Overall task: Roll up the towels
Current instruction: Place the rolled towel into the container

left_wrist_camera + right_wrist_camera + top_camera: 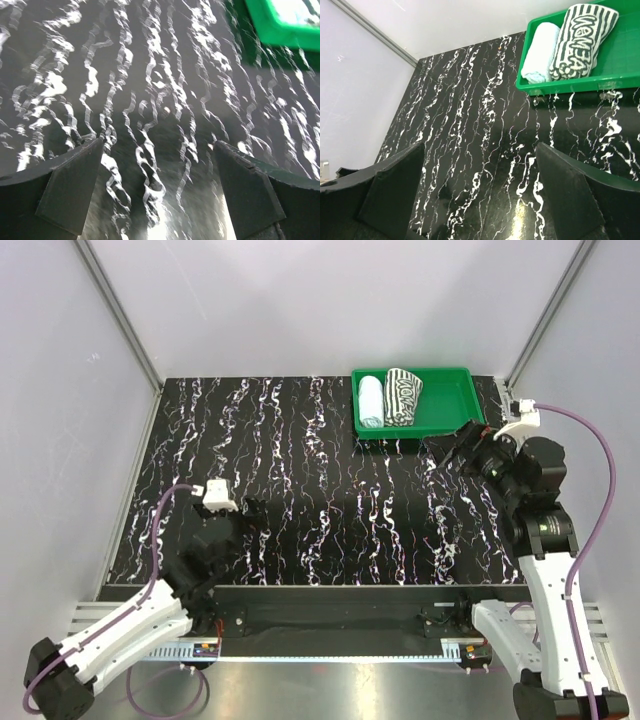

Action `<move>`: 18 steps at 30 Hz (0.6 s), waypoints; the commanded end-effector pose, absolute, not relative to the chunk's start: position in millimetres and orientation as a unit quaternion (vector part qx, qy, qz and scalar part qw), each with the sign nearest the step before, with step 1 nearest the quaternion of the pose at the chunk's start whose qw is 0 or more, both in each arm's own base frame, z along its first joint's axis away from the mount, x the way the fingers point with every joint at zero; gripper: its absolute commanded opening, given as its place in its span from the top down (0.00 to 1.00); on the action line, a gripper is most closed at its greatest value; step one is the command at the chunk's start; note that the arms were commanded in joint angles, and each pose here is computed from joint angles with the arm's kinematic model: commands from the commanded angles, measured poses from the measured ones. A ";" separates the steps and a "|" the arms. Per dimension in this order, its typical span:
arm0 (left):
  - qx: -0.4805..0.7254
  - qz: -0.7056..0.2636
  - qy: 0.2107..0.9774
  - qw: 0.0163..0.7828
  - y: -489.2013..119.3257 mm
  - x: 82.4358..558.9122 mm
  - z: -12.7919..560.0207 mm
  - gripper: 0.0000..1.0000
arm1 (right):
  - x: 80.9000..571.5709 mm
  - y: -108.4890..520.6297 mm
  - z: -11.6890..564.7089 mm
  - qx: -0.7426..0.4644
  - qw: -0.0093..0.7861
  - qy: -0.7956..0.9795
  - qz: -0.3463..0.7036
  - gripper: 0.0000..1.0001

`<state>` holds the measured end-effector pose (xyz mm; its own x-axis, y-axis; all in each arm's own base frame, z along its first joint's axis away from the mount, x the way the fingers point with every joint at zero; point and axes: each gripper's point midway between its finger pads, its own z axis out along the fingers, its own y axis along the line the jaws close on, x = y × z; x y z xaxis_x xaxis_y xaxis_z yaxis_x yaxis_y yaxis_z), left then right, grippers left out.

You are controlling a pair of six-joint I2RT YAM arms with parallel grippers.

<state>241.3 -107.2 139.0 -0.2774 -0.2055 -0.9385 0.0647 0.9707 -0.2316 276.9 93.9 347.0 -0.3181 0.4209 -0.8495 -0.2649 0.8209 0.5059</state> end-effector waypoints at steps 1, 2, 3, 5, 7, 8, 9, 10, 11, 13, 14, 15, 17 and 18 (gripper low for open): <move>-0.088 -0.077 0.720 0.684 -86.5 260.5 176.1 0.05 | 271.1 96.8 338.4 0.066 0.569 0.760 0.309 0.00; -0.092 -0.087 0.698 0.705 -88.2 264.0 188.0 0.06 | 269.1 98.6 335.2 0.066 0.564 0.760 0.315 0.00; -0.081 -0.062 0.704 0.703 -84.7 265.3 170.4 0.07 | 268.3 99.6 334.1 0.065 0.563 0.760 0.318 0.00; -0.111 -0.045 0.682 0.722 -74.7 269.7 177.5 0.01 | 267.3 101.6 330.3 0.069 0.555 0.762 0.325 0.00; -0.099 -0.026 0.682 0.725 -75.0 274.4 173.3 0.01 | 265.1 104.0 329.8 0.064 0.551 0.764 0.330 0.00; -0.113 -0.037 0.660 0.742 -75.1 277.4 186.8 0.01 | 263.8 104.4 329.7 0.064 0.550 0.764 0.331 0.00; -0.102 -0.005 0.664 0.741 -71.0 280.7 182.9 0.01 | 261.4 104.1 329.3 0.065 0.549 0.765 0.331 0.00; -0.097 0.004 0.660 0.745 -70.8 282.9 189.1 0.01 | 261.4 104.0 329.2 0.065 0.549 0.765 0.331 0.00; -0.072 0.022 0.663 0.745 -72.4 284.7 191.3 0.01 | 258.3 103.7 328.7 0.064 0.548 0.766 0.329 0.00; -0.067 0.061 0.665 0.741 -64.6 289.3 203.5 0.01 | 253.8 103.0 325.5 0.063 0.543 0.772 0.326 0.00; -0.062 0.075 0.675 0.732 -60.0 289.4 198.5 0.01 | 251.6 102.3 325.7 0.059 0.545 0.772 0.322 0.00; -0.060 0.060 0.671 0.736 -60.7 289.8 201.7 0.01 | 250.0 101.7 325.3 0.058 0.545 0.773 0.320 0.00; -0.080 0.065 0.670 0.735 -42.4 290.1 190.5 0.01 | 247.1 101.4 325.5 0.058 0.545 0.773 0.320 0.00; -0.080 0.059 0.670 0.735 -39.0 291.5 185.6 0.01 | 246.4 102.1 326.0 0.057 0.545 0.772 0.322 0.00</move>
